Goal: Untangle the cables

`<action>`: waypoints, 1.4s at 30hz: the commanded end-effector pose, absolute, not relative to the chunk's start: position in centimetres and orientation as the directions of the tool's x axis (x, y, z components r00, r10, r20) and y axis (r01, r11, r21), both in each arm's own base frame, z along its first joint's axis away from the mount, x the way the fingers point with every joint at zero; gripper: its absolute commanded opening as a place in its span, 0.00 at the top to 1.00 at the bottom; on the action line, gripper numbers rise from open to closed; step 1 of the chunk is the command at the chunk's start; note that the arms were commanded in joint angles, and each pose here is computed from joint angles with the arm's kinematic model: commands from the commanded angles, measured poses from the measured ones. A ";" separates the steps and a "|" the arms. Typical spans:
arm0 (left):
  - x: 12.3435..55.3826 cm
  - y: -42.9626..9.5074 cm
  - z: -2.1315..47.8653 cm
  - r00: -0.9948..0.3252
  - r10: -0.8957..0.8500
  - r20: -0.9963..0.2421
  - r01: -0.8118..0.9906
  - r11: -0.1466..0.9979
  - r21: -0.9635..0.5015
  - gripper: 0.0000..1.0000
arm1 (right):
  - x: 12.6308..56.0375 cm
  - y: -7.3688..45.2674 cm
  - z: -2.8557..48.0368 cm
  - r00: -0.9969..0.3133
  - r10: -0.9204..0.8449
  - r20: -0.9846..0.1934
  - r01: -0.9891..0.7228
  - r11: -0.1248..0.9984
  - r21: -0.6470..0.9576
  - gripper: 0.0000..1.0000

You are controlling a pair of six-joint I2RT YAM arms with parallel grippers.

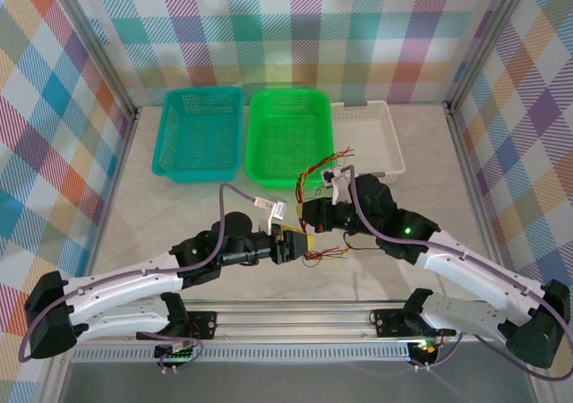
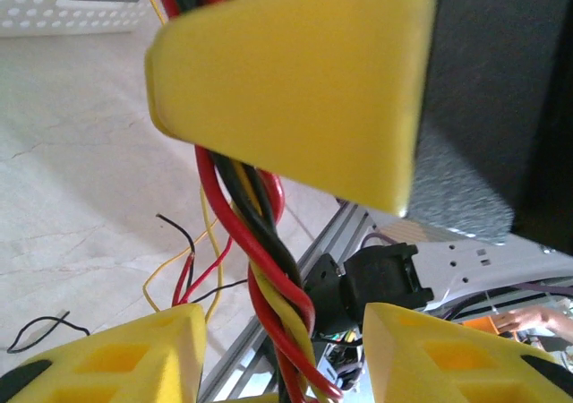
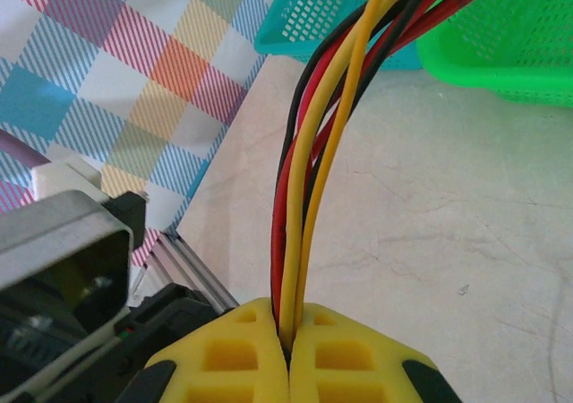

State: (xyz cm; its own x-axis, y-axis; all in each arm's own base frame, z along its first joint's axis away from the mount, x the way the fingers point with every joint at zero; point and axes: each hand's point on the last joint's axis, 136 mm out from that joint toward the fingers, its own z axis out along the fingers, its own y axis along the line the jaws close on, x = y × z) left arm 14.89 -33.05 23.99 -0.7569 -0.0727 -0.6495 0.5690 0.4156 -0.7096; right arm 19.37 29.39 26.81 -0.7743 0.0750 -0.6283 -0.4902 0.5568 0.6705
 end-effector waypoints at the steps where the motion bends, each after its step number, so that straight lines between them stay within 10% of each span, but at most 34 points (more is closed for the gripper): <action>1: 14.8 -33.5 24.8 -0.728 -0.062 -0.682 0.604 0.412 -0.682 0.52 | 19.4 29.8 29.1 -0.769 0.108 -0.630 -0.500 0.511 0.699 1.00; 10: 14.6 -33.0 23.9 -0.720 -0.035 -0.693 0.609 0.447 -0.655 1.00 | 20.2 28.3 28.1 -0.766 0.131 -0.629 -0.451 0.589 0.671 1.00; 13: 14.5 -32.2 23.6 -0.717 -0.045 -0.696 0.604 0.458 -0.652 1.00 | 20.3 27.8 27.7 -0.765 0.139 -0.628 -0.439 0.601 0.668 1.00; 24: 14.7 -31.5 23.2 -0.711 -0.070 -0.700 0.595 0.471 -0.651 1.00 | 19.3 27.3 28.0 -0.780 0.149 -0.608 -0.454 0.533 0.714 0.47; 42: 15.0 -31.4 23.4 -0.701 -0.062 -0.710 0.596 0.497 -0.631 1.00 | 17.7 30.9 25.8 -0.828 0.014 -0.561 -0.512 0.390 0.765 0.79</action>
State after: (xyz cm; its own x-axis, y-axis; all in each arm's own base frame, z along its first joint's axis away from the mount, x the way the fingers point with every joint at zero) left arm 14.93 -31.26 21.86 -0.7293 -0.0463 -0.6826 0.5712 0.5080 -0.6447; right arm 17.91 30.16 25.03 -0.8380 0.0221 -0.5452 -0.4808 0.4423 0.7571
